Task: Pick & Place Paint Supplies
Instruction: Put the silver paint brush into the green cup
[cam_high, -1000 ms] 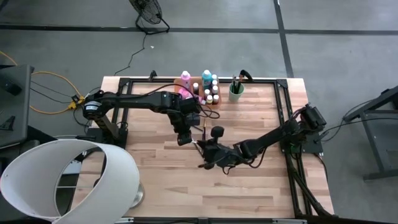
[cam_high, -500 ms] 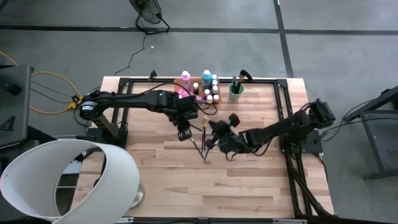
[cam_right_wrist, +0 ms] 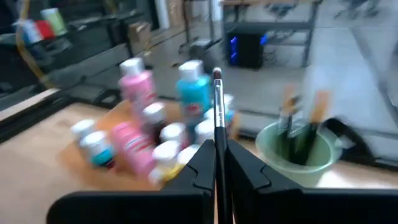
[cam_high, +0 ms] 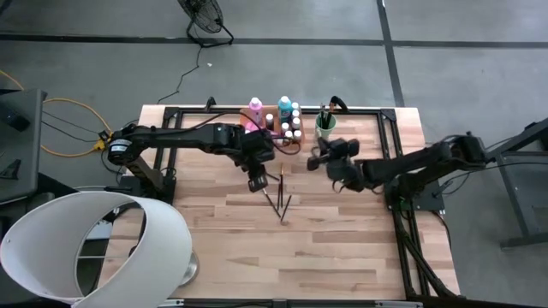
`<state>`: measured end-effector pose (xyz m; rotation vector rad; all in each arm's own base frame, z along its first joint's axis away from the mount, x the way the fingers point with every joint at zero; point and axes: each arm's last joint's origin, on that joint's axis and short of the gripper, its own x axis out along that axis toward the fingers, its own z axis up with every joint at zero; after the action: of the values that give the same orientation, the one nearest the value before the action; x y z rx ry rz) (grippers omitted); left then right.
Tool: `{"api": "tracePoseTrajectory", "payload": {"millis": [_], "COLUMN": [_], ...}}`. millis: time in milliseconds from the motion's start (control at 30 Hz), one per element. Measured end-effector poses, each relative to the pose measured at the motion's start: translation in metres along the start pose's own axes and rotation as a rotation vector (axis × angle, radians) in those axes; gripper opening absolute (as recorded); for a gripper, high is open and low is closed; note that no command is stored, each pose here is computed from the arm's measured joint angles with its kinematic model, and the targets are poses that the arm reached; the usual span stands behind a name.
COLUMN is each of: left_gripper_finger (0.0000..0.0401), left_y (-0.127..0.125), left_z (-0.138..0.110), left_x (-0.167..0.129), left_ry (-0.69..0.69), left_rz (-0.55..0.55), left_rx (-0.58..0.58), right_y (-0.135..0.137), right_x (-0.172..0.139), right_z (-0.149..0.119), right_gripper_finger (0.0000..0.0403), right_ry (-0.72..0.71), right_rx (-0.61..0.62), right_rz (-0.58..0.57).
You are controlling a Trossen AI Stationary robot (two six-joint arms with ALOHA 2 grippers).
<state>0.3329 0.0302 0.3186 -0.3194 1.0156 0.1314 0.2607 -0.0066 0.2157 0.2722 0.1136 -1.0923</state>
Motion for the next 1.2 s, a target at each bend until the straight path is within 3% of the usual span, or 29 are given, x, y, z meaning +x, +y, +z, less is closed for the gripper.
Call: {"api": "tracePoseTrajectory", "payload": {"millis": [133, 367, 600, 1200], "left_gripper_finger": [0.0033, 0.0033, 0.0033, 0.0033], "left_y": [-0.001, -0.001, -0.001, 0.001], "left_z": [0.003, 0.006, 0.007, 0.011], "left_x": [0.0, 0.0, 0.0, 0.0], "left_ry": [-0.034, -0.063, -0.077, -0.132], "left_rz": [-0.007, 0.007, 0.016, 0.078], "left_rx": [-0.007, -0.011, -0.021, -0.045], "right_y": [-0.021, -0.051, -0.082, -0.11], "right_x": [0.013, 0.044, 0.078, 0.143], "right_z": [0.012, 0.035, 0.045, 0.004], "right_gripper_finger": [0.0012, 0.0012, 0.0012, 0.0014], "right_ry": [-0.052, -0.182, -0.223, -0.28], "right_rx": [0.032, 0.046, 0.063, 0.116], "right_rz": [-0.013, 0.137, 0.177, 0.136]}}
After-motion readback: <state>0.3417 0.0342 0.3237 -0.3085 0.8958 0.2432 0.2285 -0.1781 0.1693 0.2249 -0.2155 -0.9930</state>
